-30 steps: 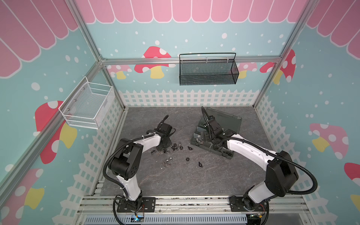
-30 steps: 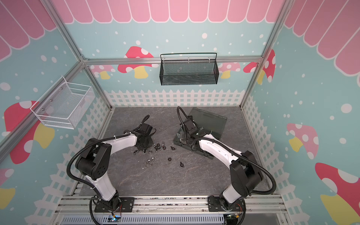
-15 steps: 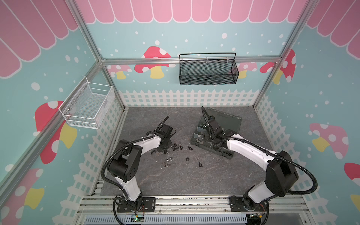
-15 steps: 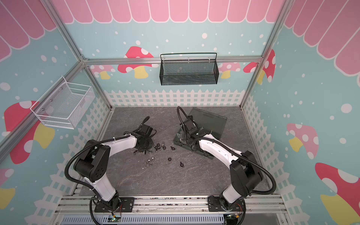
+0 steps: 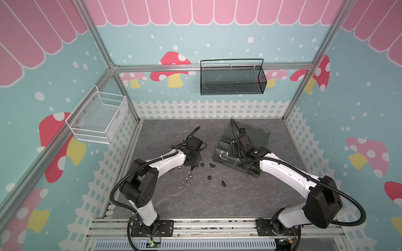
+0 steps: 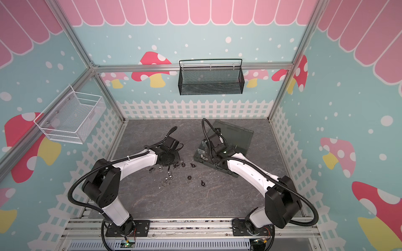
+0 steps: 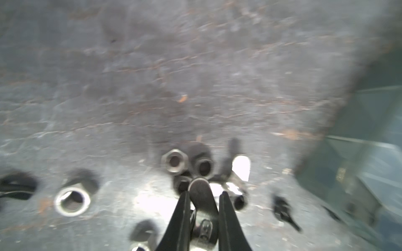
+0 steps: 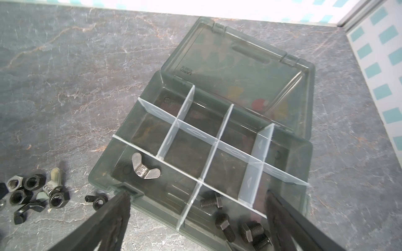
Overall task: Sort the screws and nuts into containers
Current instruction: Pick up the nut at the center of the table, then place the nut into the container.
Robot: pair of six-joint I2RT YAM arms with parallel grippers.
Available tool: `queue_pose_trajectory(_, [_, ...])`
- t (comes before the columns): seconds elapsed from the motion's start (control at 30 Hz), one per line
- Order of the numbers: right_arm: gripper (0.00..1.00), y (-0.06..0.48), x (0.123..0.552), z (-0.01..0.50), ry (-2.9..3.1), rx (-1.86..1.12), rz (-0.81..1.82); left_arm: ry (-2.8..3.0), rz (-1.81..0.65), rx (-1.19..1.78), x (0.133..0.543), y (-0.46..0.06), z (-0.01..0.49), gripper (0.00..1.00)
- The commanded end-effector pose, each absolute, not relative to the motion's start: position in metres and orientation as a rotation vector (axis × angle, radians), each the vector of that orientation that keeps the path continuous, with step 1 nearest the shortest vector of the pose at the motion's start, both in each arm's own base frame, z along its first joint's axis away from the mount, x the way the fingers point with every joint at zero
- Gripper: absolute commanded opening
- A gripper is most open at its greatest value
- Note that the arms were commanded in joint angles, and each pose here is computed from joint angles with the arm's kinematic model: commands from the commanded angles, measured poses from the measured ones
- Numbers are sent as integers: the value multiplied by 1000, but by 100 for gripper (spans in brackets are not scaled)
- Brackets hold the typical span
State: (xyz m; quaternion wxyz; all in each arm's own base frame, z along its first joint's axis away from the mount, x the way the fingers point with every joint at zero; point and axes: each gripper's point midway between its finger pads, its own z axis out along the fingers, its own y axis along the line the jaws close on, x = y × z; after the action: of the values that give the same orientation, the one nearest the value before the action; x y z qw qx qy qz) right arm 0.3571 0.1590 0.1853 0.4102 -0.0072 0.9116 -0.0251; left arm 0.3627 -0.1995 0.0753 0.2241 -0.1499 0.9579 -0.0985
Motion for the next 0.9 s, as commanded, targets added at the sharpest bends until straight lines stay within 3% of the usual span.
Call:
queue_pose_trajectory(0.0, [97,143,353,198,2233,89,-73,2604,-314,-318,373,-226,94,9])
queue_pose_trajectory(0.43, [97,127,337,215,2156,160,-27,2604,-508,-45,385,-343,105,9])
queue_pose_trajectory(0.87, [97,128,336,212,2157,148,-14,2647,-565,-34,391,-373,85,17])
